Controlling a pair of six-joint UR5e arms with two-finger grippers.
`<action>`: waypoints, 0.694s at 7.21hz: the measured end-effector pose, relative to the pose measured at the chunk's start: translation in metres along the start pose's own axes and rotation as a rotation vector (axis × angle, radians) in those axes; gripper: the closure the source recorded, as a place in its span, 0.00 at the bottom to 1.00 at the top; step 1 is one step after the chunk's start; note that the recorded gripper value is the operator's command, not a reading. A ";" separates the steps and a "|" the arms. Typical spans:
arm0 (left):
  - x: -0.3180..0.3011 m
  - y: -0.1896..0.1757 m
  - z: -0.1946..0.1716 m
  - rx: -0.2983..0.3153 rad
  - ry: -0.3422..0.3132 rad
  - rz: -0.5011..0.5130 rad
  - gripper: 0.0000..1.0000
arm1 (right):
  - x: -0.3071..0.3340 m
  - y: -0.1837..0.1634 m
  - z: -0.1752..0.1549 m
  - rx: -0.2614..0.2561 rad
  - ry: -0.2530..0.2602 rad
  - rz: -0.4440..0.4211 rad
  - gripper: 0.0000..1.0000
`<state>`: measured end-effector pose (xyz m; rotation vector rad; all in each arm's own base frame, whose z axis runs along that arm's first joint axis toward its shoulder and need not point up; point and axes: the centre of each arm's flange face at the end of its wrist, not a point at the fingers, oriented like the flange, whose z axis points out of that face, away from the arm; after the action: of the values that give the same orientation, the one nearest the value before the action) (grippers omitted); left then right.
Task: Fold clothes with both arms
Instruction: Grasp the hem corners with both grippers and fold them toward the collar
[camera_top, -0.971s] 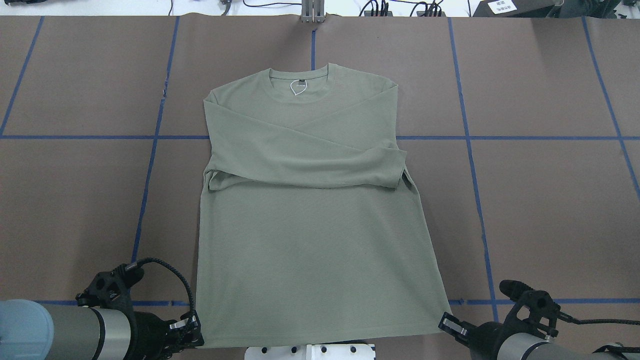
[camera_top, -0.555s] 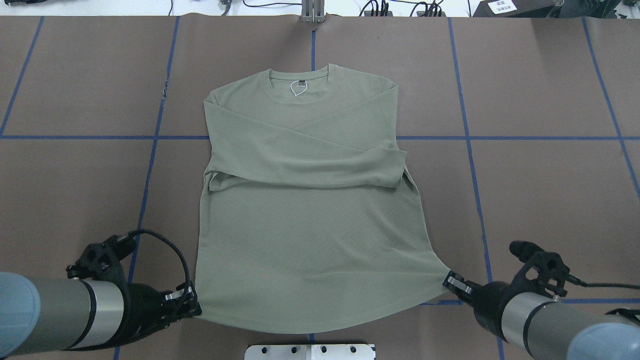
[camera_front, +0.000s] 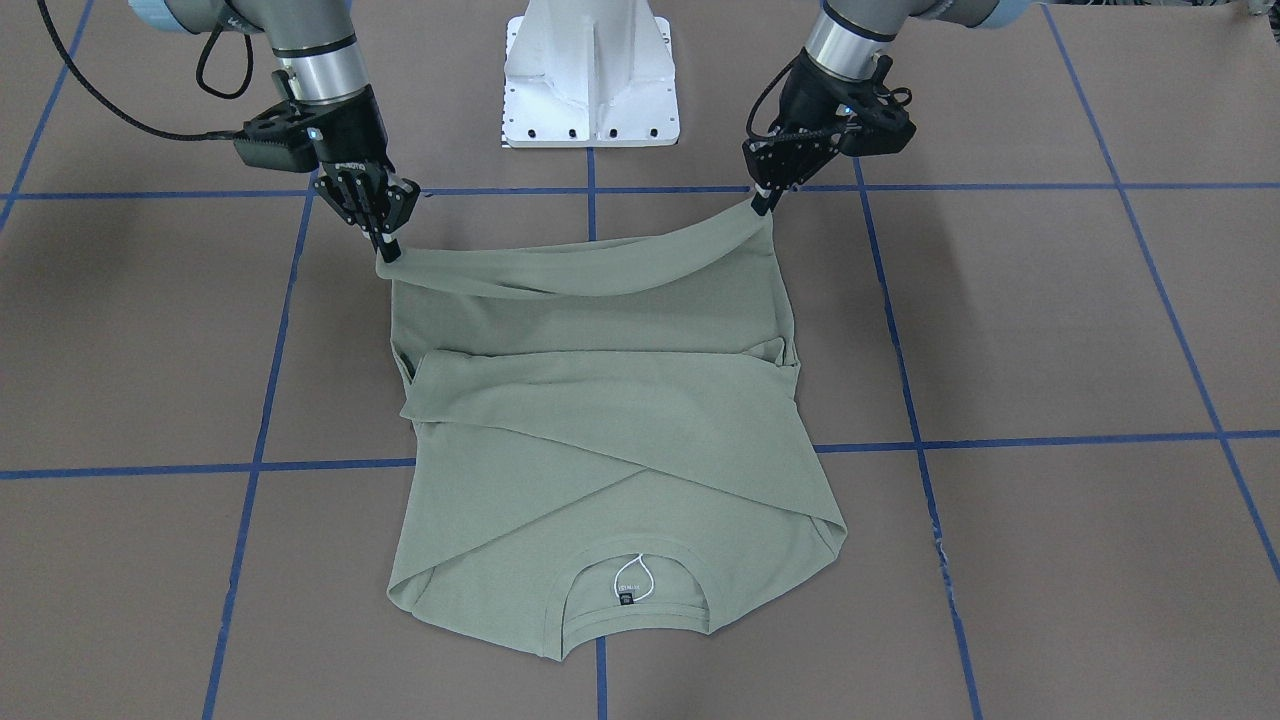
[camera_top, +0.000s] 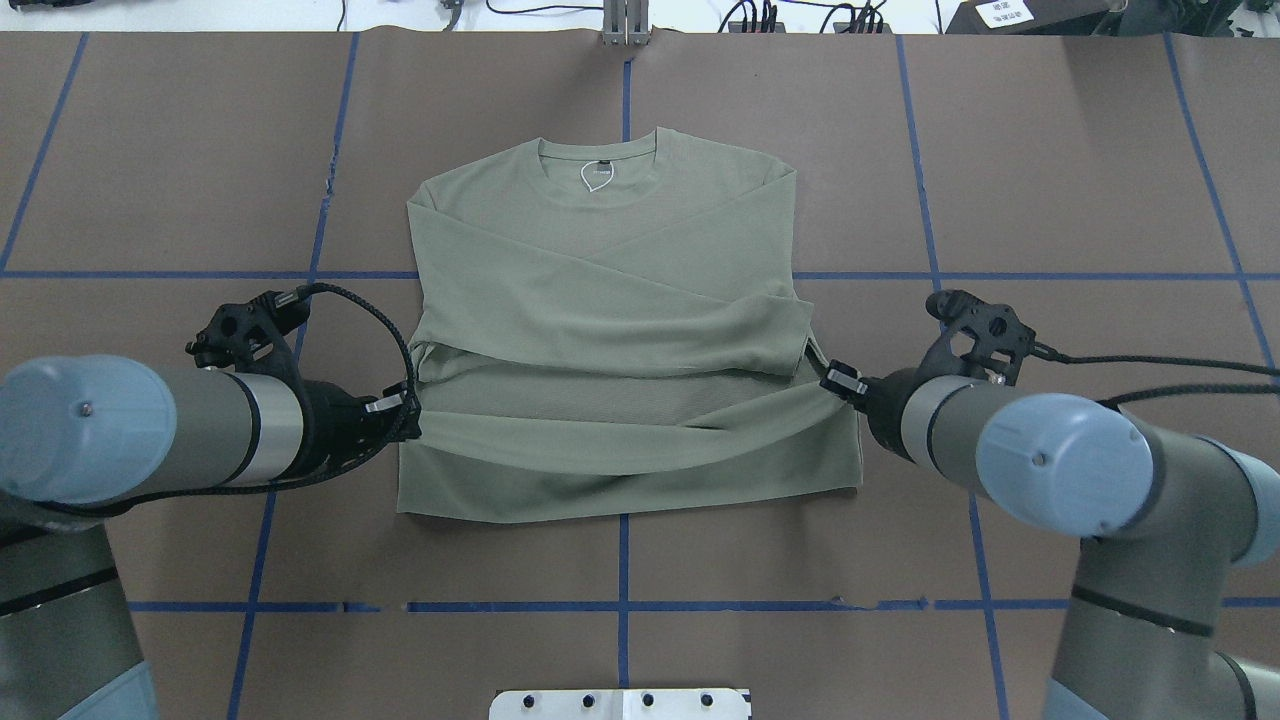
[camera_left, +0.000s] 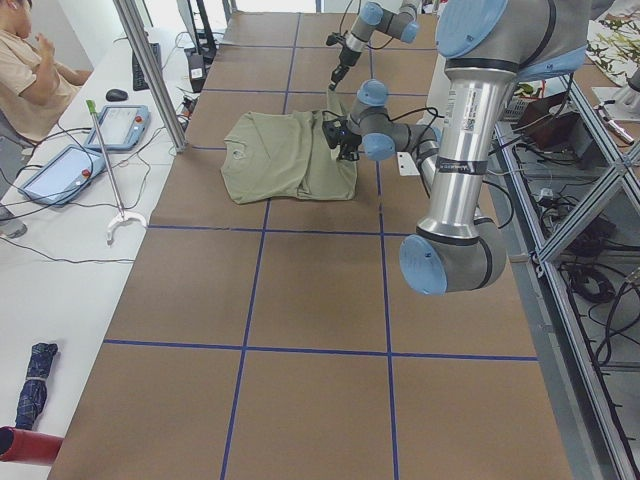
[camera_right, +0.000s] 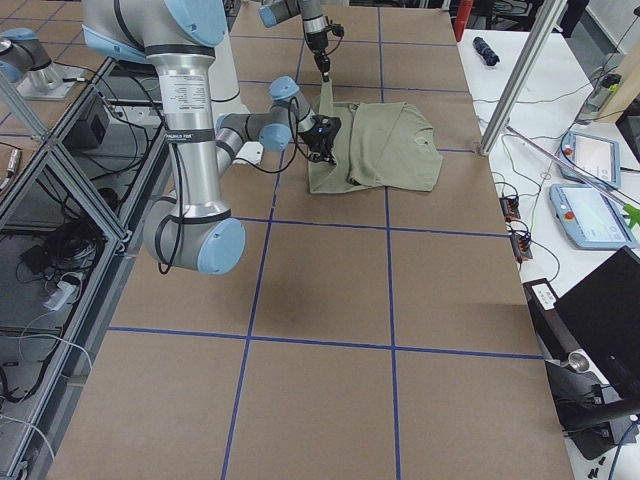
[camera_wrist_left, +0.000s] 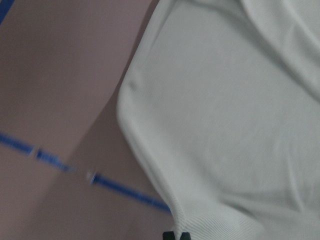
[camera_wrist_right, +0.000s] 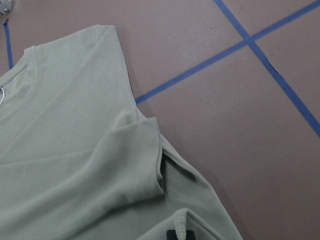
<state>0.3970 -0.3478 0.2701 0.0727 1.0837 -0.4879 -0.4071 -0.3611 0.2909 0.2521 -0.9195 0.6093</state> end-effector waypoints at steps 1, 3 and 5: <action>0.004 -0.033 0.018 0.051 -0.023 0.026 1.00 | -0.029 -0.037 0.023 0.018 0.031 -0.016 1.00; 0.002 -0.097 0.055 0.134 -0.031 0.044 1.00 | -0.067 -0.097 0.074 0.048 0.107 -0.052 1.00; 0.007 -0.150 0.076 0.197 -0.007 0.059 1.00 | -0.089 -0.141 0.099 0.047 0.148 -0.064 1.00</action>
<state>0.4006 -0.5059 0.3266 0.2752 1.0219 -0.5399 -0.4300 -0.5536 0.2849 0.2738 -0.7526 0.5832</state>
